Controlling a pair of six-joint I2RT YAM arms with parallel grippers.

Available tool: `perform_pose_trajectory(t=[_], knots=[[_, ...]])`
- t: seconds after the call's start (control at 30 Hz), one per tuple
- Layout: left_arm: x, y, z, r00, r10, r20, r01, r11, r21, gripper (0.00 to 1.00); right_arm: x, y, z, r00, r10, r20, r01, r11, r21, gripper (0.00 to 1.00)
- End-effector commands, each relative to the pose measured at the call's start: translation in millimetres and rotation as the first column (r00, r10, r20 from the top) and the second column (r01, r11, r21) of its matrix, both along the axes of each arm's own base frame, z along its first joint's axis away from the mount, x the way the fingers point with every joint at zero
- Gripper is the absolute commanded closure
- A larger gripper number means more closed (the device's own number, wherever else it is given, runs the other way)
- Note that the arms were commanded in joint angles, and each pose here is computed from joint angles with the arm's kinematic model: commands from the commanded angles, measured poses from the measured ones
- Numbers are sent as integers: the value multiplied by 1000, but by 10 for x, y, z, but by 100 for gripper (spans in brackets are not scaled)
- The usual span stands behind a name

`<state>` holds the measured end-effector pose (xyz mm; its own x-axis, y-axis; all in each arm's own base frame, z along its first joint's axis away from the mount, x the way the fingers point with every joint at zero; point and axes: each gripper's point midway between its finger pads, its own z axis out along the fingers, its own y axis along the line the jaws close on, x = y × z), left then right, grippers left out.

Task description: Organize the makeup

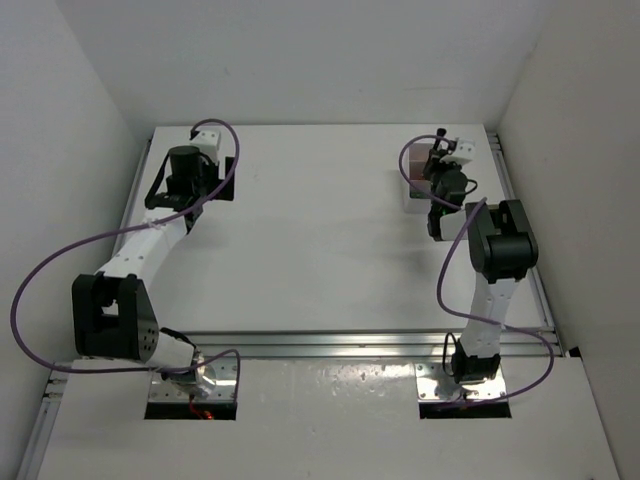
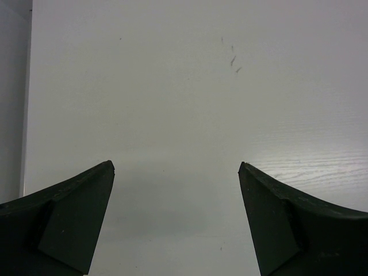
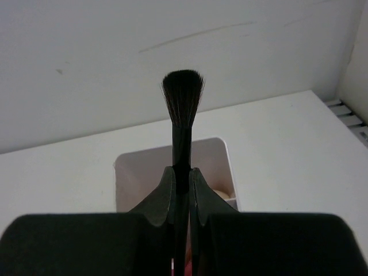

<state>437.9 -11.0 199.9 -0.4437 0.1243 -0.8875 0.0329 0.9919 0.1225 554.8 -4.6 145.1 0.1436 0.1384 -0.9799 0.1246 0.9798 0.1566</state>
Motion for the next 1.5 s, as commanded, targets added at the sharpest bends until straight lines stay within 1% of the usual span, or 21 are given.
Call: perform_pose_trajectory(t=[0.0,0.2,0.27,0.33,0.57,0.63,0.87,0.9,0.97,1.0,1.03,1.07,1.1,1.13,1.17,1.23,1.3,1.33,1.4,1.43,1.47], knots=[[75,-30,221,999,-5,49,4,1000,2,5,80,57,299,986,25,162,-37,997,73,100],[102,-27,232,999,-9,51,9,1000,11,5,78,136,285,985,54,164,-69,994,86,96],[102,-31,231,999,-5,51,5,1000,3,5,18,135,321,984,51,170,-72,991,115,80],[102,-47,230,999,-13,51,13,1000,-1,5,-81,169,210,989,57,138,-74,991,115,73],[112,-99,189,998,-39,41,40,999,-12,5,-257,240,465,983,81,165,-92,994,56,49],[112,-99,189,998,-40,41,40,999,-12,5,-310,204,580,982,59,182,-68,997,42,42],[68,-131,128,998,-57,28,58,998,-20,5,-634,-127,993,971,-157,183,173,982,-74,34],[56,-130,151,998,-57,39,58,998,-20,5,-652,-199,869,975,-195,108,207,971,-117,32],[37,-147,154,997,-67,47,68,997,-24,5,-789,-291,1119,964,-240,113,254,959,-127,28],[29,-147,106,997,-67,44,68,997,-24,5,-795,-353,826,965,-259,-49,246,951,-186,26],[20,-146,54,997,-67,41,68,997,-24,5,-849,-370,917,964,-257,-72,242,955,-169,23],[8,-145,104,996,-67,53,68,997,-25,5,-889,-405,804,954,-227,-197,192,964,-182,17],[-1,-144,56,997,-67,50,68,997,-25,5,-991,-547,630,907,-240,-345,186,965,-183,14],[-27,-146,34,997,-63,53,65,997,-33,5,-1030,-495,651,902,-203,-381,187,979,-80,12],[-46,-145,-15,997,-63,42,64,997,-33,5,-1147,-751,671,857,-195,-477,201,979,-39,7],[-50,-149,-12,997,-57,61,60,997,-44,5,-1500,-780,361,735,-159,-660,217,976,7,2],[-94,-152,-89,997,-51,56,55,997,-57,5,-1691,-893,326,698,-147,-701,238,971,33,0],[-93,-176,-106,997,-55,62,60,996,-72,5,-1902,-868,142,627,-131,-768,246,969,36,0],[-150,-195,-195,997,-60,50,64,994,-86,5,-2081,-963,142,610,-138,-781,288,956,55,0],[-155,-194,-166,996,-60,66,66,994,-87,5,-2276,-962,-34,555,-116,-824,315,946,78,0],[-178,-248,-223,996,-68,60,74,993,-95,5,-2339,-941,5,568,-100,-817,328,938,114,0]])
